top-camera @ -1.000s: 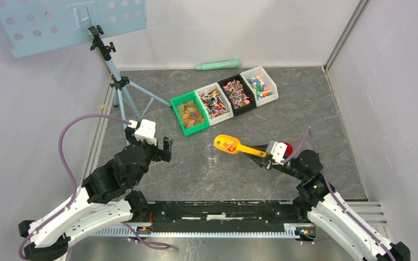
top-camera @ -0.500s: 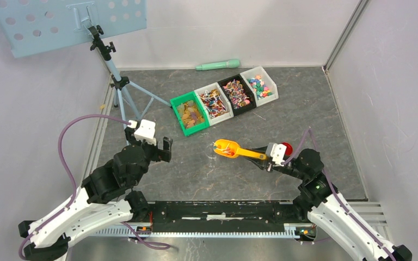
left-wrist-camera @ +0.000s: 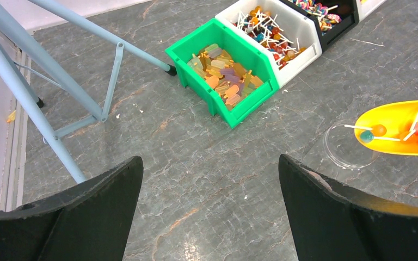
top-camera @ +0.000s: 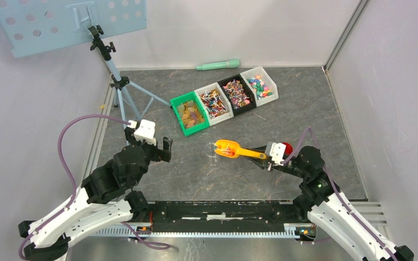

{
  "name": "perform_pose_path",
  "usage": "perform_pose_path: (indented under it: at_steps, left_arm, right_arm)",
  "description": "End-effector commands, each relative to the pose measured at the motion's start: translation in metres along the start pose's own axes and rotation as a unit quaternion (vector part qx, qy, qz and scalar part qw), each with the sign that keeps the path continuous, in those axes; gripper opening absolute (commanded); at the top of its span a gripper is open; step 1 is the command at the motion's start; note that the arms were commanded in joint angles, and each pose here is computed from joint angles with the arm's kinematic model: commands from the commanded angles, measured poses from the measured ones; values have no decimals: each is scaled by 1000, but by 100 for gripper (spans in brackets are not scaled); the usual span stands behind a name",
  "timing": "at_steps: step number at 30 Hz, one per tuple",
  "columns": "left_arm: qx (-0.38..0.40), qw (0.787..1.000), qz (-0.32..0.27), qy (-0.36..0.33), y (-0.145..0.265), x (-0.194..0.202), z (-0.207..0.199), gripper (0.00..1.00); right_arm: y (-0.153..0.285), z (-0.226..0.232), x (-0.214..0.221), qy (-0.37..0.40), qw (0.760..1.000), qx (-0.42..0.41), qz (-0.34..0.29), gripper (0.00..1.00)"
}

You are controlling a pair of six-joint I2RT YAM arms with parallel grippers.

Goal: Pack the candies
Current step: Place the fake candies in the packing bottle.

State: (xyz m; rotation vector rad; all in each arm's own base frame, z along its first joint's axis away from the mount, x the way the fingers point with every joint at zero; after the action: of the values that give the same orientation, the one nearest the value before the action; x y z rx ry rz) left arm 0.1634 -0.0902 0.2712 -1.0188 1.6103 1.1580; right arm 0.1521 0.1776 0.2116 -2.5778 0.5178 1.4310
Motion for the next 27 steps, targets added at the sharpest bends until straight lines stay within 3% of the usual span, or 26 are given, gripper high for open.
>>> perform_pose_path:
  at_steps: [1, 27]
  left_arm:
    - [0, 1000, -8, -11, 0, -3, 1, 100]
    - [-3, 1000, -8, -13, 0, -3, 3, 100]
  right_arm:
    - [0, -15, -21, 29, 999, 8, -15, 0]
    - [-4, -21, -21, 17, 1000, -14, 18, 0]
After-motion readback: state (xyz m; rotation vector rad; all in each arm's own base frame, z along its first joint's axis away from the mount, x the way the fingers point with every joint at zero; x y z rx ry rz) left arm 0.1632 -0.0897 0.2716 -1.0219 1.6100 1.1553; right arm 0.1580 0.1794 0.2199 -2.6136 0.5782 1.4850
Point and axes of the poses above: each gripper's point midway between its finger pads, its own y axis back along the fingers, its own z axis along the line the jaws close on, x = y × z, the point moved 4 cm from there along y, back along the fingers, and after that the axes turned 15 degrees about y, right-handed, at the moved point
